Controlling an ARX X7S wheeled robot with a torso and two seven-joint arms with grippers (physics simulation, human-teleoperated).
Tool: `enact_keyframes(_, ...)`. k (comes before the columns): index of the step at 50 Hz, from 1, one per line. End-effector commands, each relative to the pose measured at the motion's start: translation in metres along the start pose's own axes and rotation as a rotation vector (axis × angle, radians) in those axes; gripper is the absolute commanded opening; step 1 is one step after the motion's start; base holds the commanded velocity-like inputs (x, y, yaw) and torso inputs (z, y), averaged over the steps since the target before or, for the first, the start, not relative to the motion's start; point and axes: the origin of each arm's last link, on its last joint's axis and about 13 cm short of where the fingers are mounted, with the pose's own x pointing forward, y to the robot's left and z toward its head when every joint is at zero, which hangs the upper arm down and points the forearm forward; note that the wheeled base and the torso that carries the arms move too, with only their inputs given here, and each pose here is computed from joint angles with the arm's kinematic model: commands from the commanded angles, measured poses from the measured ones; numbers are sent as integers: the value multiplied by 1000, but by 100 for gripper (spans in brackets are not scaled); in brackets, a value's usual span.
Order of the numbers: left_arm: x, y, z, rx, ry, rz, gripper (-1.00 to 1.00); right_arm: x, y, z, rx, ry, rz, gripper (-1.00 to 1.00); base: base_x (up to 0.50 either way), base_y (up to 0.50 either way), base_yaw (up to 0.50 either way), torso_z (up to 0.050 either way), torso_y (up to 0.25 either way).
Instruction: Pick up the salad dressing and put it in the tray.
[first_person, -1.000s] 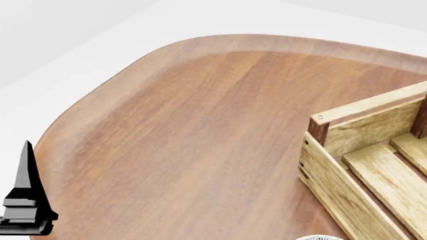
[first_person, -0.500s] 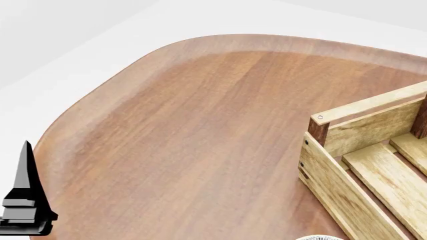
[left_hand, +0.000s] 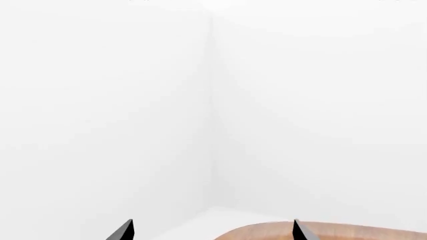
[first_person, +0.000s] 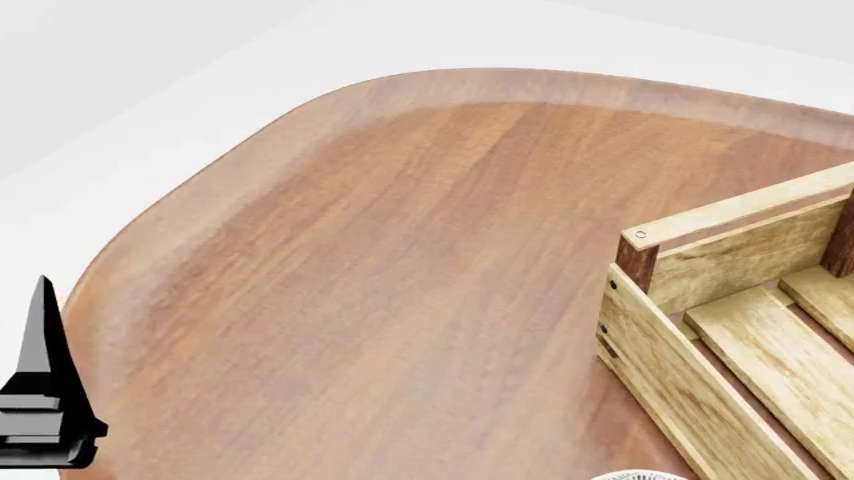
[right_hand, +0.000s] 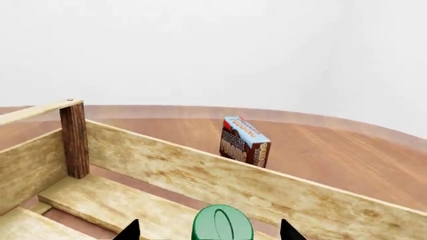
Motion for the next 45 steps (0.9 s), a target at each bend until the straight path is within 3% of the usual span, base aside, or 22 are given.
enact_keyframes(1, 0, 1, 4, -1, -12, 2, 100, -43, -10, 46, 14, -187, 35, 100, 0, 0, 0, 0, 0)
enact_keyframes(8, 0, 3, 9, -8, -38, 19, 100, -68, -10, 64, 21, -296, 94, 100, 0, 0, 0, 0, 0)
enact_keyframes(16, -3, 11, 24, -82, -213, 67, 100, -110, -14, 86, 78, -469, 150, 100, 0, 0, 0, 0, 0)
enact_keyframes(29, -14, 15, 38, -122, -423, 101, 100, -152, -21, 101, 185, -695, 178, 100, 0, 0, 0, 0, 0)
enact_keyframes(45, -21, 20, 44, -184, -580, 176, 100, -176, -29, 104, 379, -1036, 29, 100, 0, 0, 0, 0, 0)
